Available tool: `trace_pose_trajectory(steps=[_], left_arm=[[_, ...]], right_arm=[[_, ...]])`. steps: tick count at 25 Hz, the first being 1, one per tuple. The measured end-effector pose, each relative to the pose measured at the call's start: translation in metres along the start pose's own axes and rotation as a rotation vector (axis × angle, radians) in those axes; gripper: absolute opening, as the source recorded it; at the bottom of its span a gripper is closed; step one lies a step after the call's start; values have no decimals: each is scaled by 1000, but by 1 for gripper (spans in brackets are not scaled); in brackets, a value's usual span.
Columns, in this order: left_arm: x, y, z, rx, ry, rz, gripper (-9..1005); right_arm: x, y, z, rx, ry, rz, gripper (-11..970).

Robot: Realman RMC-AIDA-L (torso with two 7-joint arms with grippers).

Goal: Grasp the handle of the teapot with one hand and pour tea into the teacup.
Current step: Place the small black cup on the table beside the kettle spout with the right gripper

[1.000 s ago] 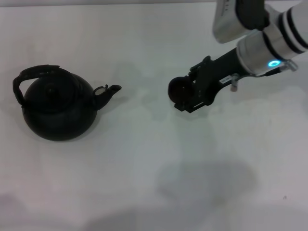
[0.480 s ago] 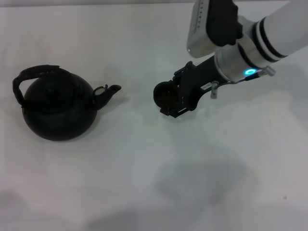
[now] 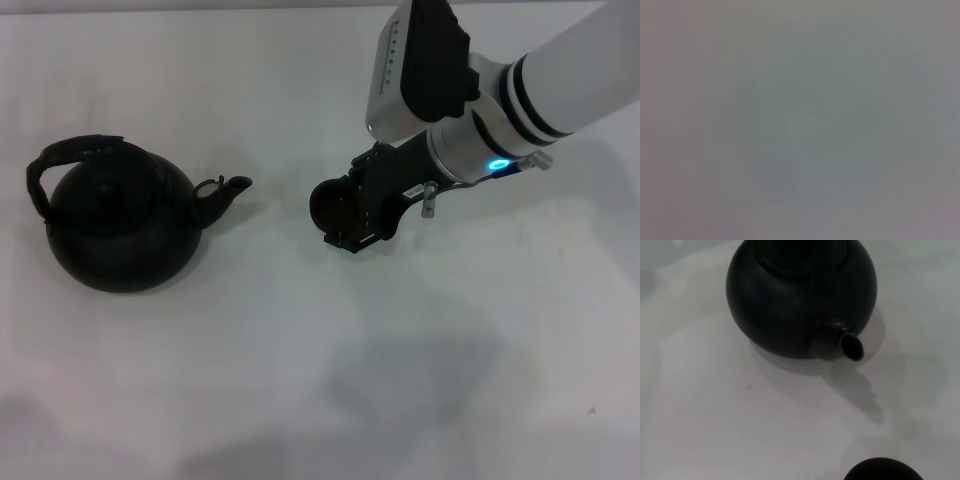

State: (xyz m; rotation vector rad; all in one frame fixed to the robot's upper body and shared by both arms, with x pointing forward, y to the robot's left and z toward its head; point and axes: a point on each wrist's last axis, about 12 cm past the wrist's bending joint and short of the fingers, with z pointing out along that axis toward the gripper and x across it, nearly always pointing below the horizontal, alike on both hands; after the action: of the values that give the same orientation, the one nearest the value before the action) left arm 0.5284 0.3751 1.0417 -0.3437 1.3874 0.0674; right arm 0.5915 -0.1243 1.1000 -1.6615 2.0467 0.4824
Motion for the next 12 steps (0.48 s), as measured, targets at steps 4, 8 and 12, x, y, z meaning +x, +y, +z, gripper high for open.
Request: trace_pose_trajectory(steps=[4,8,12], left_arm=[[0,0,0,2,1,1,890],[0,0,0,2,0,2,890],[0,0,0,2,0,2,890]], right_arm=[[0,3,4,-1,14,-18,738],[0,3,7,14,20,-10,740],[4,3,9,9,33,1,742]])
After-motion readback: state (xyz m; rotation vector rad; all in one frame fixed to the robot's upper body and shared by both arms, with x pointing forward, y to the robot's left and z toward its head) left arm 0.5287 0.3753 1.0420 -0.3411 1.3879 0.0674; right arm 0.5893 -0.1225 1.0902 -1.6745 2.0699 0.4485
